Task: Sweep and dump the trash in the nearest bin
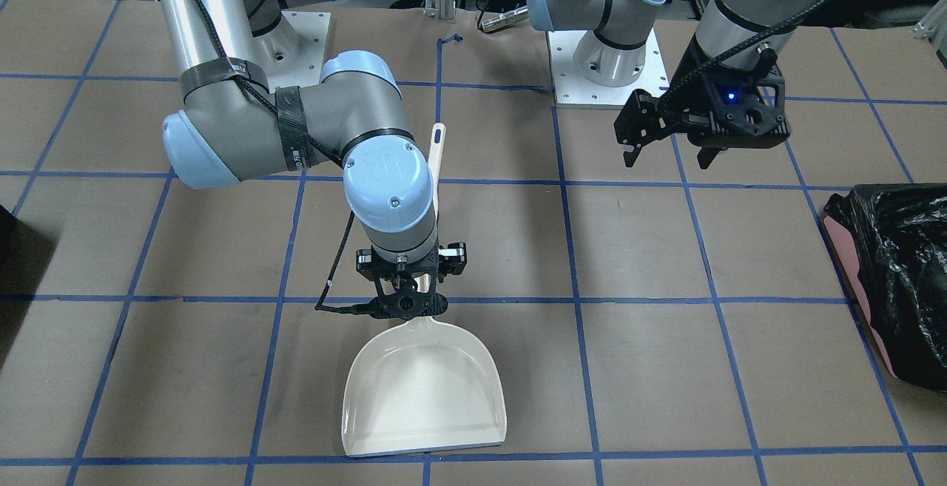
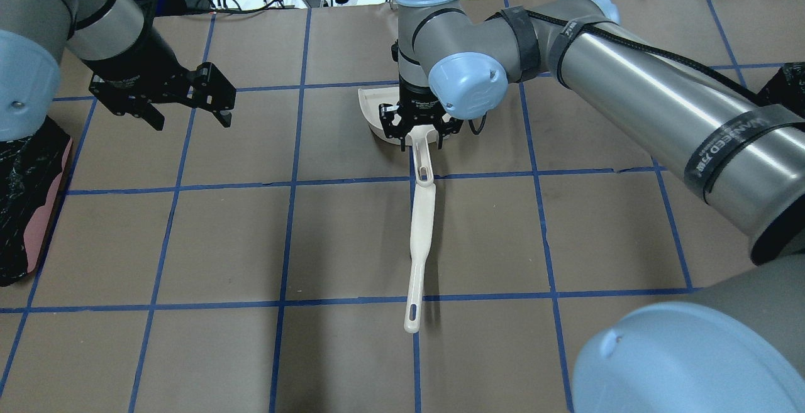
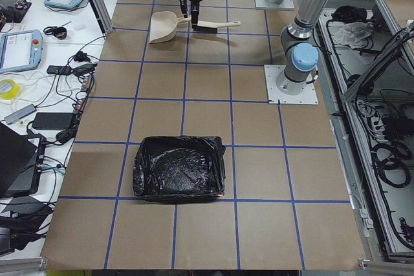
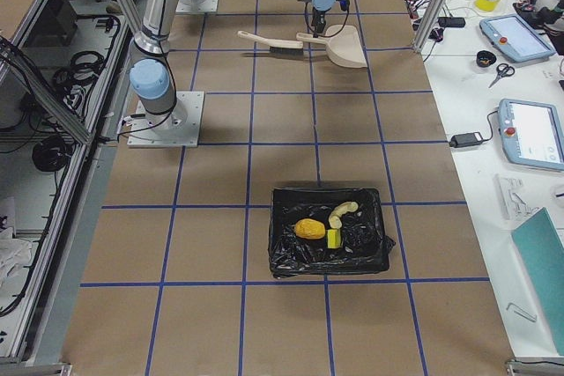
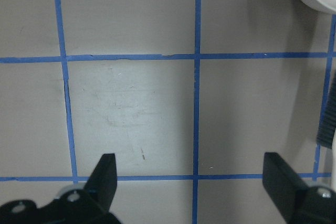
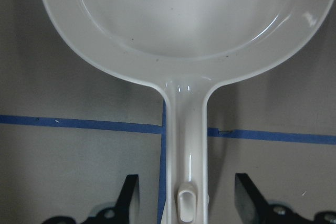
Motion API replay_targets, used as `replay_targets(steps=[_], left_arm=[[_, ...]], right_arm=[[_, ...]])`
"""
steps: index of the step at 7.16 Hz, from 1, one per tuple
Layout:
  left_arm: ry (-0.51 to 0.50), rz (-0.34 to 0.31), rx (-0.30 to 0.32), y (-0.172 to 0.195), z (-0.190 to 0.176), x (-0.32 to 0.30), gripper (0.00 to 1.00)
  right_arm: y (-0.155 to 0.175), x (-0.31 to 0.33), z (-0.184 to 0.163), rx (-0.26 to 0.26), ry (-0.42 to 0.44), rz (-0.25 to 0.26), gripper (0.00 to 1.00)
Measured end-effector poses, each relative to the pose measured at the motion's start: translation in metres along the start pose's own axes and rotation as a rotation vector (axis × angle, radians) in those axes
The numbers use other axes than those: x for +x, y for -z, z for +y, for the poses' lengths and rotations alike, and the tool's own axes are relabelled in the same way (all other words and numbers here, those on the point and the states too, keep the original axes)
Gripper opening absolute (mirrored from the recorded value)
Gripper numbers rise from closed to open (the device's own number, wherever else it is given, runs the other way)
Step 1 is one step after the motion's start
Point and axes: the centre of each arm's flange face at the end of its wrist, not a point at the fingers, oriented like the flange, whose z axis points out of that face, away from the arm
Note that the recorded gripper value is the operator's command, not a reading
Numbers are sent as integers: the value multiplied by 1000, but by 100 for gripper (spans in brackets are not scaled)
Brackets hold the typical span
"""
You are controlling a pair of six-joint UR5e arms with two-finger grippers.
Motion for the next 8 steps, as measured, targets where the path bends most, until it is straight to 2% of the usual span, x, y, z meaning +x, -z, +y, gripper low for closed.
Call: replay_targets(steps=[2,4,6,7,8], left_arm=[[0,0,-1,0,0,0,100],[0,0,-1,0,0,0,100],[0,0,1,0,0,0,100],[1,1,1,1,0,0,100],[0,1,2,1,0,0,100]], right_arm=[[6,1,0,12,3,-3,87],[38,6,5,63,3,-16,98],[82,24,10,129,-17,-33,99],[102,41,13,140,-26,-35,100],[120,63,16,128,-26,-30,99]])
